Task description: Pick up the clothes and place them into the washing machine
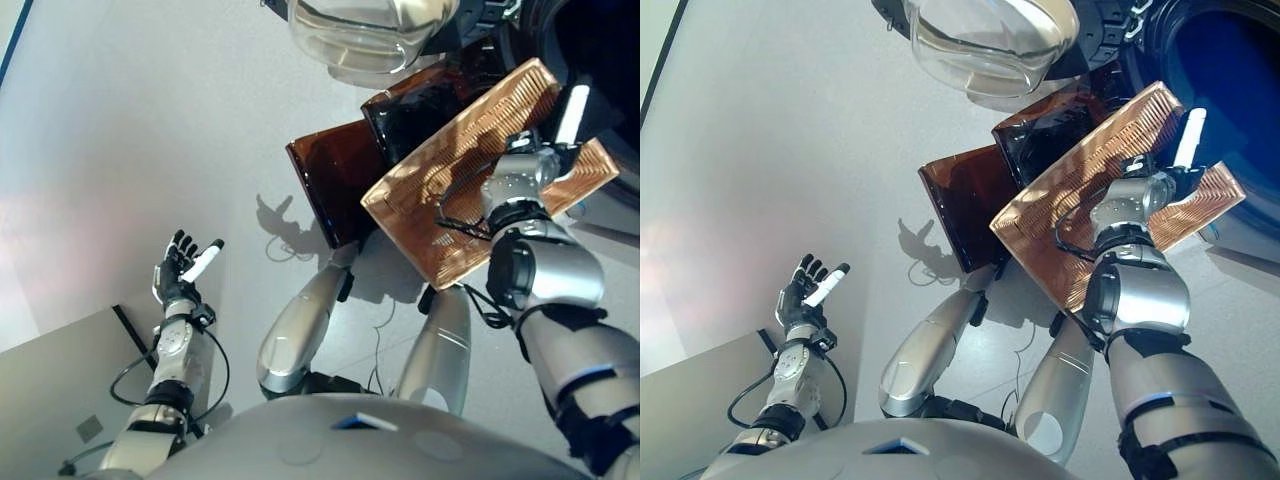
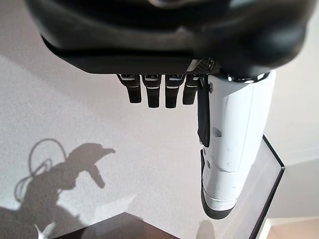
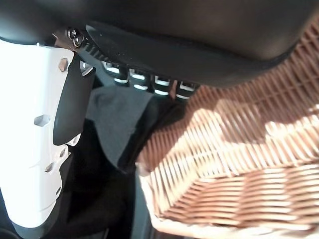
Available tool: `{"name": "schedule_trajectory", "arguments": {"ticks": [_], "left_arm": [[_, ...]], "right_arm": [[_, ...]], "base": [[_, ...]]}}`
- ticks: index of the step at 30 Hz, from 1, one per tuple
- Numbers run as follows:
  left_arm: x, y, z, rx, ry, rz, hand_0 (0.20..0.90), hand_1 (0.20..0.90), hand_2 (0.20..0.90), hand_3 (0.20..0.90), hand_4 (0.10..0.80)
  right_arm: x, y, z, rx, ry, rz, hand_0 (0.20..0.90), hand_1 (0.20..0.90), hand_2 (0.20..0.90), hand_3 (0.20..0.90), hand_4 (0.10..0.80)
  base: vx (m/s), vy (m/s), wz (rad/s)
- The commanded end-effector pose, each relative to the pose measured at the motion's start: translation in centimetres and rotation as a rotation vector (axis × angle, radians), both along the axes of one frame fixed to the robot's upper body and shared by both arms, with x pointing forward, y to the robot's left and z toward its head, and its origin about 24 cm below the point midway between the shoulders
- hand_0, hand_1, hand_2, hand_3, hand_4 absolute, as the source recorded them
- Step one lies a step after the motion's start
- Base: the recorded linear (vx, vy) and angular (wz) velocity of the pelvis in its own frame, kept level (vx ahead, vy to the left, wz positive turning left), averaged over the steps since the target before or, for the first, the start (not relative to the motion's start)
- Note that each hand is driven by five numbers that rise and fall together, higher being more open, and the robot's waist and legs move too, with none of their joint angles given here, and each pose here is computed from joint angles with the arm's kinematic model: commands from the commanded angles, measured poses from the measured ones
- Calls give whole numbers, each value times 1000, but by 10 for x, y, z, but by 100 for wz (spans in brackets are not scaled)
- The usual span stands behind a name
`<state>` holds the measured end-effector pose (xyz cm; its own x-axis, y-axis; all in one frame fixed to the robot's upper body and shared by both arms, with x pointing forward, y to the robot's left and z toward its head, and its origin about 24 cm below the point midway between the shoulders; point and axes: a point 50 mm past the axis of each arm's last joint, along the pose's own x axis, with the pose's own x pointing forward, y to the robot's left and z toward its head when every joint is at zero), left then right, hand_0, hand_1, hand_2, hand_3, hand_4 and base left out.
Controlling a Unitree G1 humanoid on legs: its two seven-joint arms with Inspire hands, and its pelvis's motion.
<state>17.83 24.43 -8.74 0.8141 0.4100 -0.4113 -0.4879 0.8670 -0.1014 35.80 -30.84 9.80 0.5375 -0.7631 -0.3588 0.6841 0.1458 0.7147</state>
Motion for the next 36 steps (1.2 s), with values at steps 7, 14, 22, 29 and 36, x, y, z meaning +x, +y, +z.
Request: {"name": "schedule_trajectory", "arguments": {"ticks": [7, 14, 22, 29, 36], "left_arm": [[2, 53, 25, 158, -64, 119, 900, 900, 900, 900, 800], [3, 54, 30, 164, -85, 117, 900, 900, 900, 900, 800], [2, 55, 30, 162, -89, 125, 900, 900, 900, 900, 800], [2, 58, 31, 168, -94, 131, 900, 900, 900, 900, 800], [2, 59, 31, 170, -90, 136, 900, 900, 900, 900, 800]], "right_arm": [[-10, -50, 52, -168, 34, -91, 900, 900, 900, 900, 800], [-9, -54, 59, -208, 76, -63, 200, 200, 200, 200, 300], [-7, -54, 70, -244, 62, -55, 200, 200, 200, 200, 300], [-6, -55, 73, -263, 59, -51, 200, 200, 200, 200, 300], [-6, -54, 74, -273, 56, -52, 200, 200, 200, 200, 300]], "base": [[0, 0, 0], [-2, 0, 0], [0, 0, 0], [0, 0, 0], [0, 0, 0]]}}
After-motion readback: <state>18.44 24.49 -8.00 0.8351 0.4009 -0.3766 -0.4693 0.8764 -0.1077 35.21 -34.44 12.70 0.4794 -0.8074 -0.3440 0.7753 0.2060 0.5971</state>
